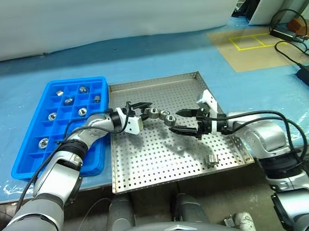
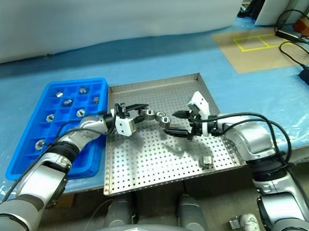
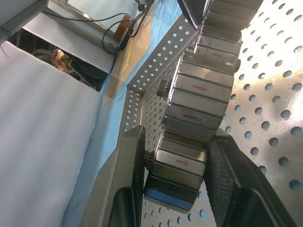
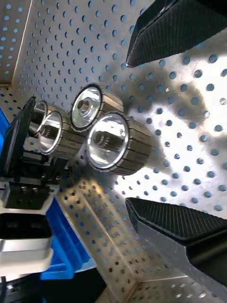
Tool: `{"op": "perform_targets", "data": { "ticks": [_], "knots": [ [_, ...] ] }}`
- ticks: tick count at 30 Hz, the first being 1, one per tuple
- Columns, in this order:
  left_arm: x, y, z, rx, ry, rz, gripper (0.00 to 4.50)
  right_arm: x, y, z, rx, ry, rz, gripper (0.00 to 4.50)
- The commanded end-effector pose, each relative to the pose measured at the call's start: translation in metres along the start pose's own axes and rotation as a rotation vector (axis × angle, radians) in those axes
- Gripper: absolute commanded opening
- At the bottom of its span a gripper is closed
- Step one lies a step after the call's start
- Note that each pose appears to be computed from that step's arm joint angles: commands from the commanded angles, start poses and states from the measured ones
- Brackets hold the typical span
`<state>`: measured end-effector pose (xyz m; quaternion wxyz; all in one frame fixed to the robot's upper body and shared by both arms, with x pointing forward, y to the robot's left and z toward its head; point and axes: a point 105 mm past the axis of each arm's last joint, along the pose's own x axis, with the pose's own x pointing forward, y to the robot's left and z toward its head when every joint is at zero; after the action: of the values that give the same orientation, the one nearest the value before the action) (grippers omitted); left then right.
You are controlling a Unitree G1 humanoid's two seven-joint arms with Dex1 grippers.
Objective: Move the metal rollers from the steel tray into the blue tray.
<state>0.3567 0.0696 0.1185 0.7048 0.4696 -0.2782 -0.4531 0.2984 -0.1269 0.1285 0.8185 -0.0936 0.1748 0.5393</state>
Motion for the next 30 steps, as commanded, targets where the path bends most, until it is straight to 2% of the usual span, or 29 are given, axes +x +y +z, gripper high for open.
{"op": "perform_targets", "data": {
  "ticks": [1, 4, 6, 8, 9, 11, 14, 19, 23, 30],
  "knots": [
    [0.002, 0.014, 0.007, 0.02, -0.032, 0.056, 1.38, -0.012, 0.005, -0.008, -0.076, 0.062, 0.0, 4.45],
    [0.002, 0.014, 0.008, 0.019, -0.034, 0.057, 1.38, -0.016, 0.0, -0.01, -0.167, 0.082, -0.055, 4.45],
    [0.002, 0.014, 0.007, 0.016, -0.033, 0.058, 1.38, -0.012, -0.01, 0.008, -0.231, -0.001, -0.152, 4.45],
    [0.001, 0.013, 0.007, 0.01, -0.029, 0.06, 1.38, -0.01, -0.031, 0.028, -0.469, -0.044, -0.346, 4.45],
    [0.001, 0.013, 0.007, 0.009, -0.029, 0.06, 1.38, -0.008, -0.034, 0.033, -0.561, -0.052, -0.39, 4.45],
    [0.001, 0.012, 0.007, 0.003, -0.028, 0.062, 1.38, -0.006, -0.035, 0.042, -0.623, -0.108, -0.436, 4.45],
    [0.003, 0.018, 0.004, -0.037, -0.016, 0.098, 1.38, 0.001, -0.02, 0.029, -0.702, -0.07, -0.343, 4.45],
    [0.006, 0.042, -0.005, -0.178, 0.022, 0.215, 1.38, 0.0, 0.008, 0.003, -0.689, 0.049, -0.132, 4.45],
    [0.009, 0.051, -0.006, -0.187, 0.034, 0.232, 1.38, 0.006, 0.002, 0.018, -0.693, 0.011, -0.182, 4.45],
    [0.013, 0.033, 0.0, -0.149, 0.015, 0.138, 1.38, 0.015, -0.007, 0.072, -0.863, -0.135, -0.379, 4.45]
  ]
}}
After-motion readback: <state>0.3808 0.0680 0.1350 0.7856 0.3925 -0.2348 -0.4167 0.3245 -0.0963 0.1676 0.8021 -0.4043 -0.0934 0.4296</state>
